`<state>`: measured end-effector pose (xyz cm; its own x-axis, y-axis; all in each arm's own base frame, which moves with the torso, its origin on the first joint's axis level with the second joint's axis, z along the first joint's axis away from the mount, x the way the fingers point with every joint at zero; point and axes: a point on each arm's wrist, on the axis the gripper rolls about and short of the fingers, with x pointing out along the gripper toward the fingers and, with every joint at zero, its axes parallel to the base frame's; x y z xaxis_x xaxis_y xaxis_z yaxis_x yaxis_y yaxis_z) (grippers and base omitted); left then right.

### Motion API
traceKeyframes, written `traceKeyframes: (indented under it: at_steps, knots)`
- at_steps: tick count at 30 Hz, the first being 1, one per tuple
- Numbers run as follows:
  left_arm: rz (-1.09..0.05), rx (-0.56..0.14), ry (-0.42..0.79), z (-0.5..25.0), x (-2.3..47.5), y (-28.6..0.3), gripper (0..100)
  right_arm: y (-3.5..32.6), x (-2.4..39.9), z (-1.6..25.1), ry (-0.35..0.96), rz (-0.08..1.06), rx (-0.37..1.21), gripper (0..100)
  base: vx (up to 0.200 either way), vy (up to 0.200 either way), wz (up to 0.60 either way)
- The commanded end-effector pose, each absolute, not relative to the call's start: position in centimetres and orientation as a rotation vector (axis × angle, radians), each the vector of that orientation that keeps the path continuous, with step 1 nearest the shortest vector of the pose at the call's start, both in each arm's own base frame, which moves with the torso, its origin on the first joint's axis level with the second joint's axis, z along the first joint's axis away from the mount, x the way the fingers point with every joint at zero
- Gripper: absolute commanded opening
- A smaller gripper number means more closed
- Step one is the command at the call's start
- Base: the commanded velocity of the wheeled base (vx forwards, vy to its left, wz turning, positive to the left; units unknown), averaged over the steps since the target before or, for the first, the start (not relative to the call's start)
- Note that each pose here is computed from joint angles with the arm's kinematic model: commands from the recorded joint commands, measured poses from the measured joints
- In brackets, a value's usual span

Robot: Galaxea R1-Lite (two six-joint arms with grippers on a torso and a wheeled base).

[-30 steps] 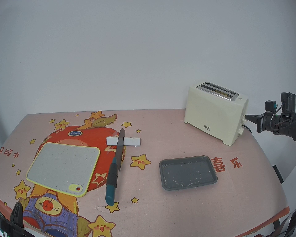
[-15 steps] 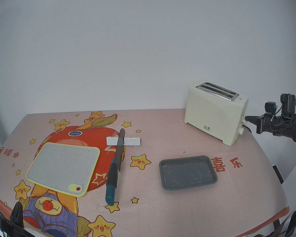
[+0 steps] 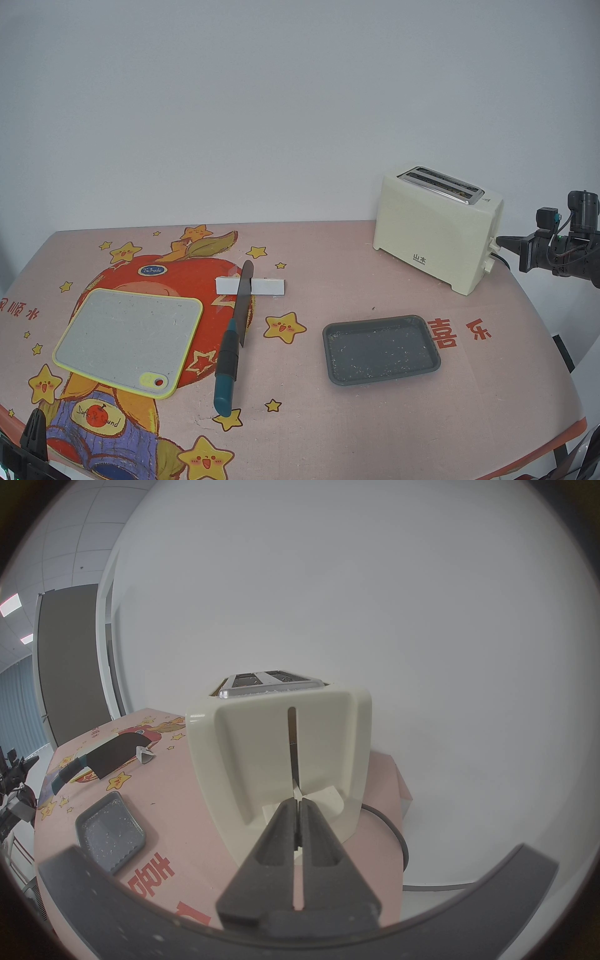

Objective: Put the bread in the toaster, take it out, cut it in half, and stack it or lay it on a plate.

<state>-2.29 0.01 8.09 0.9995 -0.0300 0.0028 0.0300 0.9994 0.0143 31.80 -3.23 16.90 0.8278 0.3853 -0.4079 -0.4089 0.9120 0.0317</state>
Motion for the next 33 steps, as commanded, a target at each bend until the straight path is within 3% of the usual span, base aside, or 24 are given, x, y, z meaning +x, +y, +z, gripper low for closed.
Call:
traceKeyframes:
  at_steps: [1,33]
  knots:
    - [-0.031,0.015,0.014,7.60,-2.16,0.01,0,-3.25,31.84,16.82,0.423,0.422,-0.057,0,0.000,0.000,0.00]
    - [-0.031,0.015,0.012,7.59,-2.18,0.01,0,-3.33,31.71,16.45,0.436,0.419,-0.054,0,0.000,0.000,0.00]
